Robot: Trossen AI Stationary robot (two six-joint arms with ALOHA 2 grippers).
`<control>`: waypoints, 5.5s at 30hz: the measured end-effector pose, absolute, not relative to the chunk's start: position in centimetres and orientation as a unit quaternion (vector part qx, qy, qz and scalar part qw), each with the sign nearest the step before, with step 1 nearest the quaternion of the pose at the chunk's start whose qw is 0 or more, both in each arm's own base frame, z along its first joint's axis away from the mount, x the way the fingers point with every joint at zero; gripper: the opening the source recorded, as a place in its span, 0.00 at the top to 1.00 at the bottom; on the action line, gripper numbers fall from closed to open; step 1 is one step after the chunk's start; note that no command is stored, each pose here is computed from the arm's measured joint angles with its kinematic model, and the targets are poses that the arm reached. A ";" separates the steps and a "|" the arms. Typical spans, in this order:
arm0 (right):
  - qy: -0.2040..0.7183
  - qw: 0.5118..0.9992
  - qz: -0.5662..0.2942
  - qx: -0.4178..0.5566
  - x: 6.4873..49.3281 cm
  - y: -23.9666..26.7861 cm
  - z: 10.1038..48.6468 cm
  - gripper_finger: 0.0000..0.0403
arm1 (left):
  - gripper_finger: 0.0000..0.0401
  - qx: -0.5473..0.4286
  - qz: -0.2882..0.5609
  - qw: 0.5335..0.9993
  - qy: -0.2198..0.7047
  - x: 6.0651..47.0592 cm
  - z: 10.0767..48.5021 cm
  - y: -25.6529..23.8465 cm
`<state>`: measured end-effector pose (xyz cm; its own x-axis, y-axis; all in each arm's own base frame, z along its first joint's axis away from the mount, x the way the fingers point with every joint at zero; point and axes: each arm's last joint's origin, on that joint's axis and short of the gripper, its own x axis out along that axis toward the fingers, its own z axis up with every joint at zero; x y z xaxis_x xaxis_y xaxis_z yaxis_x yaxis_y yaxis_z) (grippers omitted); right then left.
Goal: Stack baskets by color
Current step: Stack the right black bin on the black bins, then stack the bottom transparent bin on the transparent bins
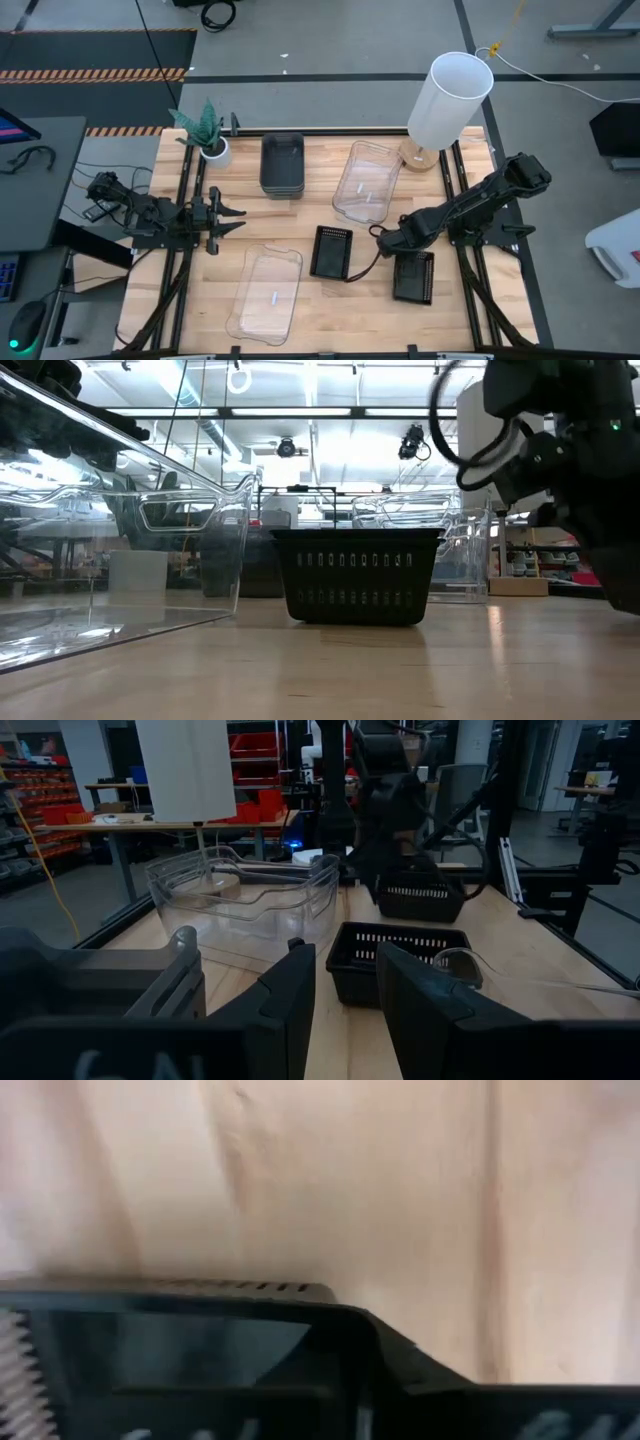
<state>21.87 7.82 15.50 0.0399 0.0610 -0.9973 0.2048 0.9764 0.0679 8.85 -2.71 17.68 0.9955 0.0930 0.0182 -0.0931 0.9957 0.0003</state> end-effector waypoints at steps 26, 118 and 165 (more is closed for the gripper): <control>0.413 0.897 -0.004 0.158 31.6 4.7 28.8 0.99 | 0.71 0.001 0.047 0.999 -0.009 8.8 17.7 -2.7; 0.402 0.914 0.008 0.042 51.4 7.6 19.2 0.36 | 0.71 0.004 0.047 0.999 -0.003 8.9 17.6 -2.7; 0.419 0.850 -0.307 -0.084 37.7 1.6 37.0 0.99 | 0.71 0.004 0.046 0.999 -0.003 8.9 17.6 -2.8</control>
